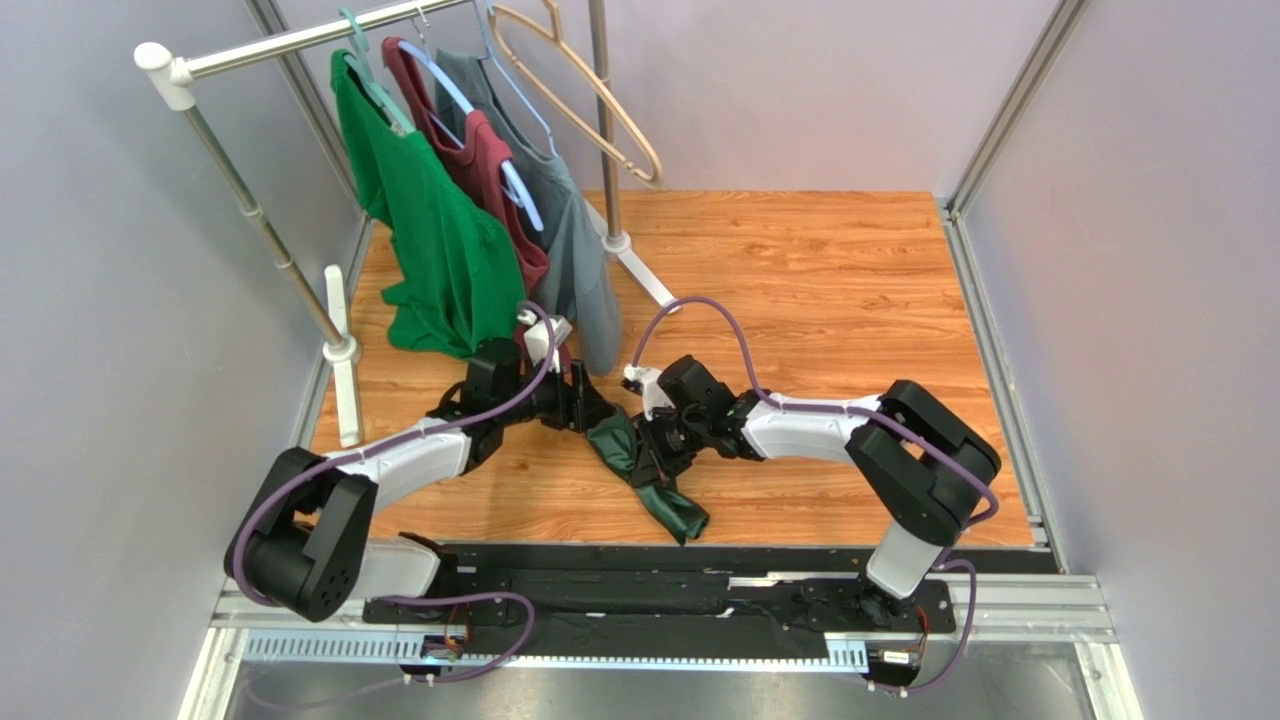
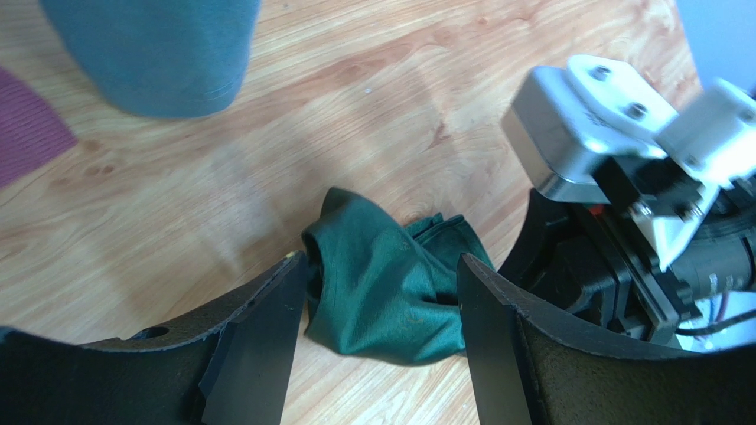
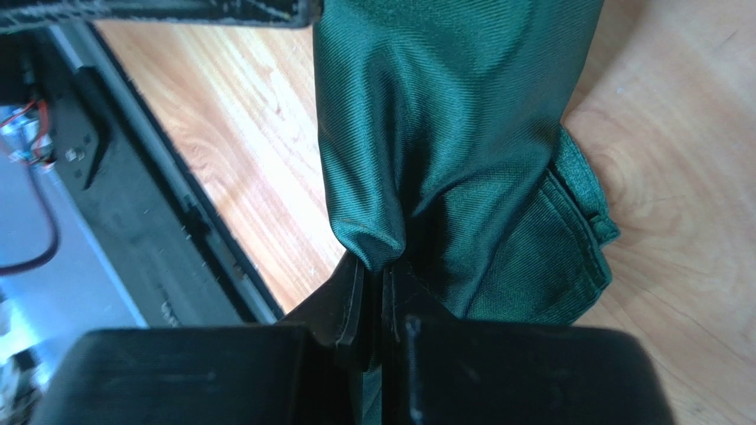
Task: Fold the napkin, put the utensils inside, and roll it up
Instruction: Roll the napkin with the utensil
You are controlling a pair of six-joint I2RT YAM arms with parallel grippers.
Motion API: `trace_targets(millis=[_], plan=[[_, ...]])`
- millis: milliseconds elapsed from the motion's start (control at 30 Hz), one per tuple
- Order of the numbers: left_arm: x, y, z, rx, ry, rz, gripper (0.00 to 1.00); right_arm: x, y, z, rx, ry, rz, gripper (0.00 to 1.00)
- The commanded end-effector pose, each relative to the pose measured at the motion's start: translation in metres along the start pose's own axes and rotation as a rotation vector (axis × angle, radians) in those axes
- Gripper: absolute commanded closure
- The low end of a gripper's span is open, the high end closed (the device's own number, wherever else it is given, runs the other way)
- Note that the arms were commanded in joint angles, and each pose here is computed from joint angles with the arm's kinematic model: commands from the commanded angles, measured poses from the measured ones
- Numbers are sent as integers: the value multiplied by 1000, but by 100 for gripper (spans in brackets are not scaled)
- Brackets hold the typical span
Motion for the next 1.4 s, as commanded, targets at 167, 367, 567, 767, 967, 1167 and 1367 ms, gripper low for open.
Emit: trace_targets(millis=[167, 367, 567, 767, 967, 1167, 1367], plan=[[-7, 2, 10, -44, -135, 108, 28, -21, -37, -2, 172, 134, 134, 100], [2, -1, 4, -79, -80, 160, 27, -34, -29, -3, 156, 188, 196, 100], [6, -19, 14, -28, -115, 66, 27, -44, -25, 1, 159, 210, 228, 100], [-2, -32, 28, 25, -171, 33, 27, -50, -22, 3, 150, 230, 251, 100], [-6, -43, 27, 53, -182, 13, 30, -61, -21, 3, 141, 226, 288, 100], [-14, -55, 32, 101, -224, 4, 59, -65, -18, 4, 129, 219, 294, 100], [-14, -55, 34, 109, -218, -2, 94, -66, -12, -2, 96, 180, 272, 92]])
Point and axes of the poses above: each gripper's point midway between its finger pads, its own z axis out along the fingers, its own x axis along the line the jaws close on, y = z × x, the point moved 4 cm from there along -z, back along the fingers, and after that the axes turned 4 degrees about -z, right-handed, at the moved point
